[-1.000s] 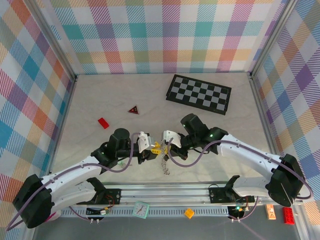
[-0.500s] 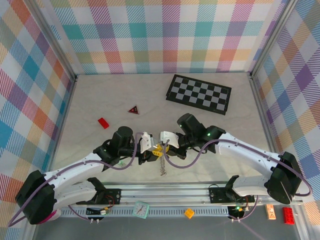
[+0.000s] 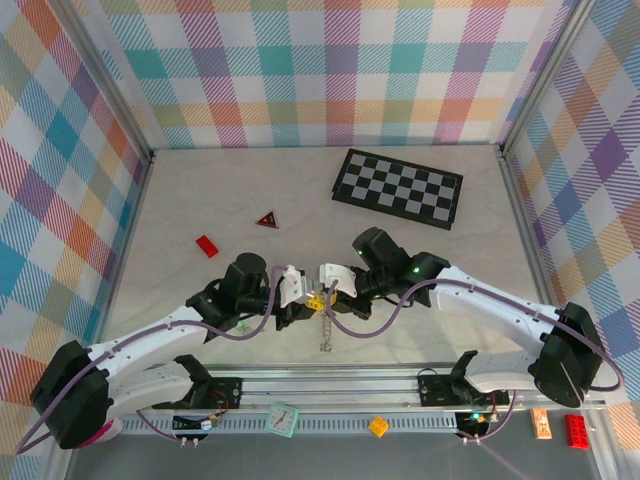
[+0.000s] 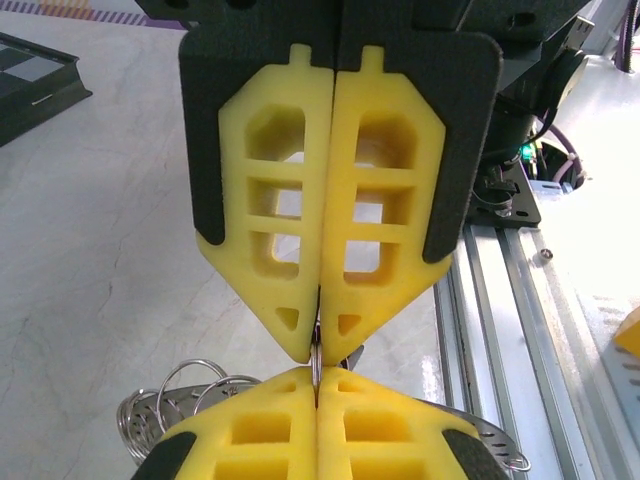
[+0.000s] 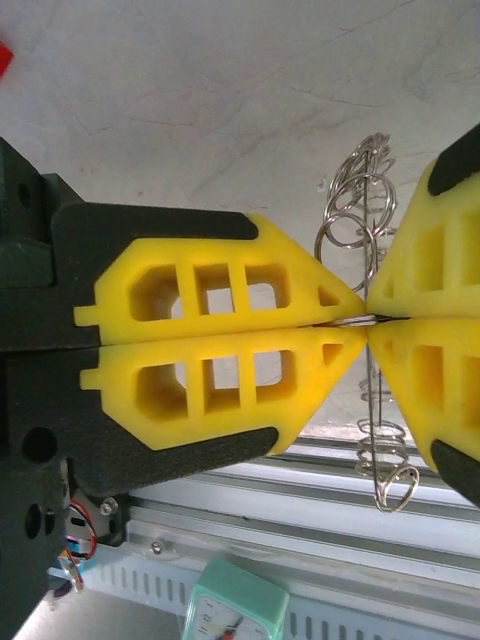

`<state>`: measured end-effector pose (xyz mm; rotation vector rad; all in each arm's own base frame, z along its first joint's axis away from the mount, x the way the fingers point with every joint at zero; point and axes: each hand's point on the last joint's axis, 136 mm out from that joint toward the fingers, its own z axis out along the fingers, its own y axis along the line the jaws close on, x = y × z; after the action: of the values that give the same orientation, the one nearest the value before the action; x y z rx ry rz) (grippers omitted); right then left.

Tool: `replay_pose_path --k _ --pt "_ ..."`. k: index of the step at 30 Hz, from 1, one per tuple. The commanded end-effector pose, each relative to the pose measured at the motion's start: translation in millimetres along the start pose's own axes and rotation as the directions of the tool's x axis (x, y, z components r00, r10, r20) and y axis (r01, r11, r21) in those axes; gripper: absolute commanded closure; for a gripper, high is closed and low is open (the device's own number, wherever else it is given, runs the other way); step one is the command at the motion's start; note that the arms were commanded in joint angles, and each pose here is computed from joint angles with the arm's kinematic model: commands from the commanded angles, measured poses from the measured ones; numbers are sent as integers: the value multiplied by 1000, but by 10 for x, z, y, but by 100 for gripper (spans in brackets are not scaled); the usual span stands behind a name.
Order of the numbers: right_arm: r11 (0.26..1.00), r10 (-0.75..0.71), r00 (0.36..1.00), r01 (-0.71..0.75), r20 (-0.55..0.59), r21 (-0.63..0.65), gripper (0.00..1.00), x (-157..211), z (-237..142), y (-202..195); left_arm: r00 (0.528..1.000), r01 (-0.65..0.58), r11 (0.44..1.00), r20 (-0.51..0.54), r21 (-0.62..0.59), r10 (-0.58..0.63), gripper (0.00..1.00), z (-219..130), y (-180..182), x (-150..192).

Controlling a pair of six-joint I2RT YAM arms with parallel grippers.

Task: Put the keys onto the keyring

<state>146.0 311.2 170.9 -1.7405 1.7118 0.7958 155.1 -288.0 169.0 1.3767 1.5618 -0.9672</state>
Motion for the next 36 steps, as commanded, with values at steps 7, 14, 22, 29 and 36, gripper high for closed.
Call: replay_pose_path --k 7,14,22,29,36 --pt "992 121 952 -125 281 -6 65 -155 -226 -35 990 -37 999 137 -12 38 100 -43 -42 -200" --pt "988 152 942 -151 299 -25 63 -84 -158 -19 980 -31 999 194 -21 35 100 -64 -55 -221" --pt "987 158 942 -152 298 -45 68 -72 -78 -34 973 -26 1000 227 -17 29 100 -52 -59 -227" --pt "986 163 949 -168 270 -6 72 -4 -46 -104 972 -19 1000 234 -14 22 100 -42 -60 -209" --pt "987 159 943 -151 293 -52 88 -76 -70 -34 970 -24 1000 242 -11 26 100 -43 -63 -220"
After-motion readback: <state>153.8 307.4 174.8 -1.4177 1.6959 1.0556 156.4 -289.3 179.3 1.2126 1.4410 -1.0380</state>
